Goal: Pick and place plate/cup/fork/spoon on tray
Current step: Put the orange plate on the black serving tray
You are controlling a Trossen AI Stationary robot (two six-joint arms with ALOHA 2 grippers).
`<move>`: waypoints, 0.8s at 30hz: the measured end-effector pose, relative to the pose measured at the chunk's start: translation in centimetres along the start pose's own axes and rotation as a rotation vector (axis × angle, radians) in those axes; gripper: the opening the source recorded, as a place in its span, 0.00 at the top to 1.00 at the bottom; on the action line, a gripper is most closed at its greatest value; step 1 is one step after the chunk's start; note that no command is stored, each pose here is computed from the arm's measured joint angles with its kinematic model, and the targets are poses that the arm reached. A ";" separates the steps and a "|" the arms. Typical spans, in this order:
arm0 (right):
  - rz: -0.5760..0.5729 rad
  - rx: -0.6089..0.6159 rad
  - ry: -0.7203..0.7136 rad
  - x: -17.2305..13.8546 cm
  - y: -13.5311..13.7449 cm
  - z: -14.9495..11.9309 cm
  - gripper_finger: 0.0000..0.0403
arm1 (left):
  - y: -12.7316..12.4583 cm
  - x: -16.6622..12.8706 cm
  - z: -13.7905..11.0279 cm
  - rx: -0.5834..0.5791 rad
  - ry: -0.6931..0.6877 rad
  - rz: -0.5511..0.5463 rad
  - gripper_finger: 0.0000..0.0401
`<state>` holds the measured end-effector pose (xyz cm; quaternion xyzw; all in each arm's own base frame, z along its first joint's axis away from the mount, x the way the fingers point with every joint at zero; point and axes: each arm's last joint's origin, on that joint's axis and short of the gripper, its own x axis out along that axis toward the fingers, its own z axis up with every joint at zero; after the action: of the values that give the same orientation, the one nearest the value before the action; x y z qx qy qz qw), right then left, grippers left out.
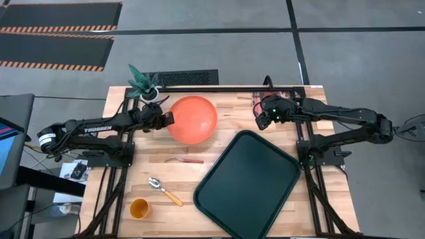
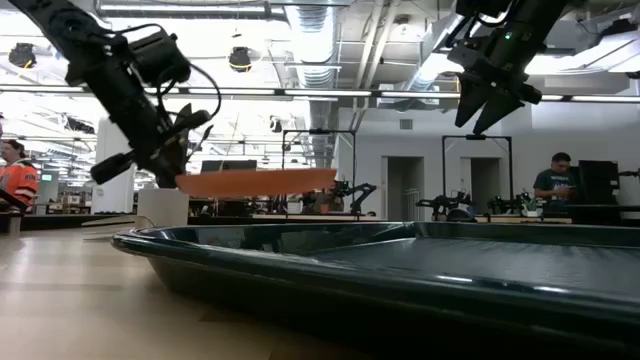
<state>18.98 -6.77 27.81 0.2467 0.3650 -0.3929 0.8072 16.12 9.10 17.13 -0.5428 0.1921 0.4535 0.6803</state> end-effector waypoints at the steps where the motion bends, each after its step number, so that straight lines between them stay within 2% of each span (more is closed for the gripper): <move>1: 0.000 0.000 0.000 0.0 0.0 0.0 0.35 | -0.4 -0.2 0.0 0.005 0.001 -0.015 1.00; 8: -0.018 0.014 -0.004 0.1 -0.5 0.3 0.35 | -3.5 -1.7 -0.8 0.070 0.044 -0.134 1.00; 14: -0.030 0.038 -0.007 0.2 -1.0 0.6 0.35 | -5.9 -3.2 -2.5 0.130 0.096 -0.231 1.00; 19: -0.007 0.053 0.011 0.3 -1.2 0.7 0.35 | -7.1 -4.4 -4.1 0.157 0.124 -0.284 1.00; 24: 0.076 0.074 0.010 0.4 -0.9 1.1 0.35 | -7.8 -4.3 -5.9 0.163 0.161 -0.294 1.00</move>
<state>18.80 -8.20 28.09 0.2918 0.3446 -0.3738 0.8102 21.68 1.94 22.77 -0.5427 0.2008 0.2874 0.7633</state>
